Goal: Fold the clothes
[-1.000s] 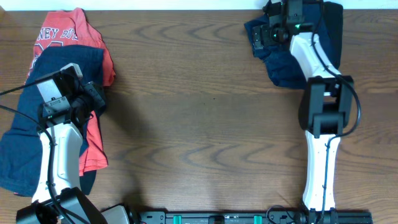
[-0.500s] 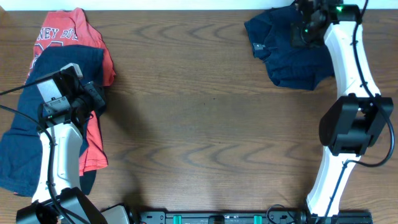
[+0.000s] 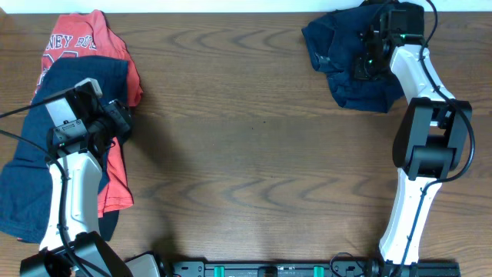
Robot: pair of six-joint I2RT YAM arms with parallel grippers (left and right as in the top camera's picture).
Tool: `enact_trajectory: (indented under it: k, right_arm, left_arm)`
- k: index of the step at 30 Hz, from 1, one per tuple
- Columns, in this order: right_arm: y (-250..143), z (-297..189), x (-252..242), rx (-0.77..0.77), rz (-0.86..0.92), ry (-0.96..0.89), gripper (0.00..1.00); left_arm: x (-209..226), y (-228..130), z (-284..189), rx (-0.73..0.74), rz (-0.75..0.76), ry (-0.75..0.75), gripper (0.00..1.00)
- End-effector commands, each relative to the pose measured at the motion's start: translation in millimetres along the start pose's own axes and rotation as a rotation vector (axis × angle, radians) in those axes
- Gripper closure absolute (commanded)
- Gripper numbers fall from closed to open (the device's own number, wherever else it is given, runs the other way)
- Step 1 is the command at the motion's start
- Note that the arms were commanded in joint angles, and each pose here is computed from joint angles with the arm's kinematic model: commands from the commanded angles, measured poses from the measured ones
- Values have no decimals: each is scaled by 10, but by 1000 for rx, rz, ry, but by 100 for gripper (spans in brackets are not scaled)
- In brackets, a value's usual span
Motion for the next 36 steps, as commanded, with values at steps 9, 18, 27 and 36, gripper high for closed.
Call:
enact_trajectory:
  k: [9, 18, 27, 36]
  right_arm:
    - [168, -399, 38, -76, 20, 64, 75]
    - [480, -2006, 403, -313, -51, 88, 6]
    - [209, -3217, 1009, -467, -156, 148, 1]
    - [-17, -3745, 1506, -553, -260, 291, 1]
  left_arm:
    - [41, -55, 33, 15, 0, 15, 2]
    - [41, -55, 33, 15, 0, 15, 2]
    - [41, -55, 33, 15, 0, 15, 2]
    - [41, -55, 33, 15, 0, 15, 2]
Point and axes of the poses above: each gripper's point midway between its finger pads, its own z axis out along the fingers, its own x axis along the line the jaws close on, y = z × x, the point moved 4 cm from there along -z, back along the fingers, and after that the axes turned 13 degrees about -z, right-handed, at the moved point
